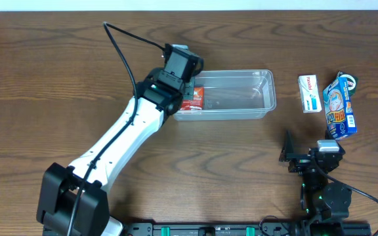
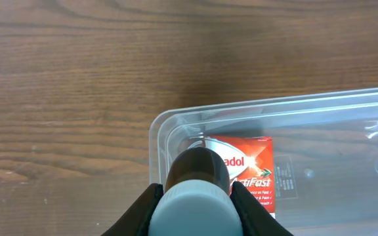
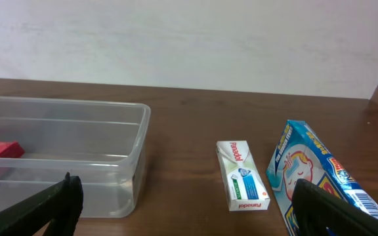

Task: Pack container
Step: 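Carry the dark bottle into the container's left end, then release the bottle and raise the left arm back, then reach the right gripper to the blue medicine box and grasp it, then carry the blue box over the container and lower it in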

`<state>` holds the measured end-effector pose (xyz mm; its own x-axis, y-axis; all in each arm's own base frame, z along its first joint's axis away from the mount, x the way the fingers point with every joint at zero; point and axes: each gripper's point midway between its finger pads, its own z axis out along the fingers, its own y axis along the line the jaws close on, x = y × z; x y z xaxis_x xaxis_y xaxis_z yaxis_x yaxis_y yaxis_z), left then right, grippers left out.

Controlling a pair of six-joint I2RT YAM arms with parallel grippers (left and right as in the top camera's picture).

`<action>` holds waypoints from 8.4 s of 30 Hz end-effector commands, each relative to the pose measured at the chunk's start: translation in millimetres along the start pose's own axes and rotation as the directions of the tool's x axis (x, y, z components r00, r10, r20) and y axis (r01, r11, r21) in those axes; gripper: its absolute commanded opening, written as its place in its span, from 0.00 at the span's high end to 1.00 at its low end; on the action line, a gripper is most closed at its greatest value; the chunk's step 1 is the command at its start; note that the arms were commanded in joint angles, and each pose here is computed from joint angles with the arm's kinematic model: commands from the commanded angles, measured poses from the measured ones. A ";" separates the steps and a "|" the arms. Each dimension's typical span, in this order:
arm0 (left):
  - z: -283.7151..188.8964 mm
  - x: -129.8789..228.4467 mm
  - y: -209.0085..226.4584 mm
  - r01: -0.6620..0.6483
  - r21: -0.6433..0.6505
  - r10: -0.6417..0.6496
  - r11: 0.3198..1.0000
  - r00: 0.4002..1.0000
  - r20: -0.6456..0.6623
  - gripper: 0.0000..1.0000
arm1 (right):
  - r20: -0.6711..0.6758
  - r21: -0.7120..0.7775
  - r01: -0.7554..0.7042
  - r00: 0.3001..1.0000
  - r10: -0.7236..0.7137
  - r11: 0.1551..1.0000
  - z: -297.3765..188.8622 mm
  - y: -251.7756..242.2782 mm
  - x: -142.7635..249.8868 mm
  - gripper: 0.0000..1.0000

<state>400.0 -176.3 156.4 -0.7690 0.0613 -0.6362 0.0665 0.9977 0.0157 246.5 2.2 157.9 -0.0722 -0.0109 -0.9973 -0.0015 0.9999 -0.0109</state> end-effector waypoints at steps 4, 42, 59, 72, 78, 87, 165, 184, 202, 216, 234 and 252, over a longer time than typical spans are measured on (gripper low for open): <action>7.9 2.4 10.4 0.050 -0.088 -0.050 0.995 0.999 0.006 0.70 | -0.001 0.014 0.007 1.000 -0.007 1.000 -0.2 -3.0 0.8 0.01; 44.5 21.8 5.9 0.022 -0.116 -0.029 0.993 0.998 -0.055 0.34 | -0.001 0.014 0.007 1.000 -0.007 1.000 -0.2 -3.1 0.8 0.01; -38.4 -34.3 5.2 0.105 0.014 -0.106 0.994 0.984 0.145 0.63 | -0.001 0.014 0.007 1.000 -0.007 1.000 -0.2 -3.0 0.8 0.01; -50.0 -40.2 7.8 0.094 0.055 -0.101 0.994 0.984 0.147 0.86 | -0.001 0.014 0.007 1.000 -0.007 1.000 -0.2 -3.0 0.8 0.01; -72.0 -59.4 79.9 0.221 -0.046 -0.207 0.974 0.954 0.215 0.34 | -0.001 0.014 0.007 1.000 -0.007 1.000 -0.2 -3.0 0.8 0.01; -81.4 -54.1 188.8 0.383 -0.215 -0.332 0.898 0.913 0.238 0.02 | -0.001 0.014 0.007 1.000 -0.007 1.000 -0.2 -3.0 0.8 0.01; -81.7 -51.5 209.8 0.418 -0.246 -0.361 0.874 0.899 0.247 0.02 | -0.936 0.037 -0.024 0.349 0.043 0.999 103.8 -147.4 57.9 0.16; -81.7 -51.5 210.0 0.419 -0.246 -0.361 0.874 0.899 0.247 0.02 | -0.955 0.037 -0.030 0.292 0.044 0.999 106.7 -151.0 84.9 0.64; -81.7 -51.5 209.8 0.418 -0.246 -0.361 0.874 0.899 0.247 0.02 | -0.933 0.047 -0.028 0.355 0.054 0.999 126.5 -151.3 35.5 0.87; -81.7 -51.5 210.0 0.419 -0.246 -0.361 0.874 0.899 0.247 0.02 | -0.743 -0.394 0.079 0.559 -0.368 0.916 192.2 -22.9 -67.5 0.89; -81.7 -51.5 210.0 0.419 -0.246 -0.361 0.874 0.899 0.247 0.02 | -0.177 -0.866 0.402 0.307 -0.935 0.295 155.3 163.9 -62.8 0.96; -81.7 -51.5 210.0 0.419 -0.246 -0.361 0.874 0.899 0.247 0.02 | -0.213 -0.931 0.256 0.203 -0.956 0.261 126.5 146.9 9.9 0.93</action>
<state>399.5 28.7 248.6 -0.5709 -0.3183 -0.7568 -0.4132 0.9079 -0.0701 372.8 153.1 143.9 -0.2323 -0.9552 -0.1835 -0.9434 0.2672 -0.1966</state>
